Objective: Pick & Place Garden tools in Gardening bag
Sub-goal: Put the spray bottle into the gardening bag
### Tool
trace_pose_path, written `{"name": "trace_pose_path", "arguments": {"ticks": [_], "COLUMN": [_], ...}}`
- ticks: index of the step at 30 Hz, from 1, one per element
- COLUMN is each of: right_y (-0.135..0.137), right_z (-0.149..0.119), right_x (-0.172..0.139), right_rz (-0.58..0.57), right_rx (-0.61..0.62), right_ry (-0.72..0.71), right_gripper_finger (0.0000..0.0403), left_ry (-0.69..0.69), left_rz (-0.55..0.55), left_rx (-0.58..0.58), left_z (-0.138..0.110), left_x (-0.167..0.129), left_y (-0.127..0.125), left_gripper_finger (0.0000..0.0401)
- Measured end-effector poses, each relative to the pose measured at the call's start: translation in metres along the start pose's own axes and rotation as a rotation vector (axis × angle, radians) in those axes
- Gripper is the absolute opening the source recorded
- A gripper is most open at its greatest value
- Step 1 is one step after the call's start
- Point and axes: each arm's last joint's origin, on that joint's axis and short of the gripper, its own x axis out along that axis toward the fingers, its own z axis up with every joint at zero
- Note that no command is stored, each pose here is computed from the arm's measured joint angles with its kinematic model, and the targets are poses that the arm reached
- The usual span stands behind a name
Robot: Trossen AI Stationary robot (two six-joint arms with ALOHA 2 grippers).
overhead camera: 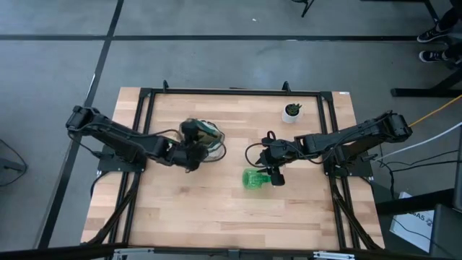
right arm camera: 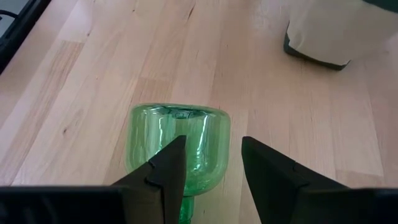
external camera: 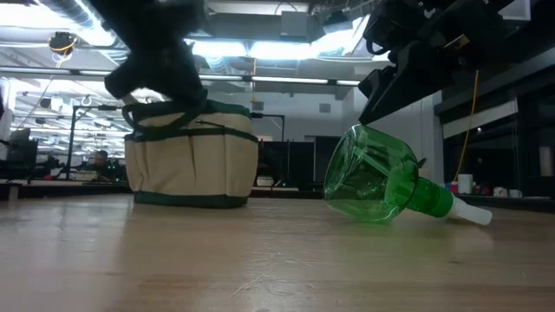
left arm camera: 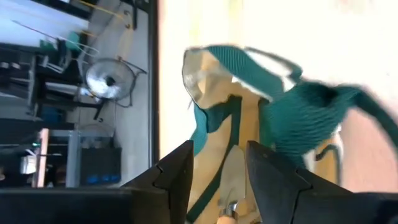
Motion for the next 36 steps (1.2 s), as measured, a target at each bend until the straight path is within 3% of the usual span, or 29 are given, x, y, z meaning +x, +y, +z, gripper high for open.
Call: {"name": "trace_pose_path", "arguments": {"ticks": [8,18,25,36], "right_y": [0.0,0.0,0.0,0.0], "right_z": [0.0,0.0,0.0,0.0], "right_x": [0.0,0.0,0.0,0.0], "right_rz": [0.0,0.0,0.0,0.0], "right_rx": [0.0,0.0,0.0,0.0], "right_ry": [0.0,0.0,0.0,0.0], "right_gripper_finger": [0.0158,0.0158,0.0158,0.0158], "left_ry": [-0.119,-0.401,-0.575,-0.599], "left_rz": [-0.023,-0.294,-0.39,-0.434], "left_rx": [-0.11,-0.241,-0.322,-0.303], "left_z": [0.004,0.026,0.04,0.043], "left_x": [-0.03,-0.065,-0.086,-0.09], "left_y": [-0.011,-0.036,-0.041,-0.053], "left_gripper_finger": [0.0132,0.0127,0.0123,0.0123]}}
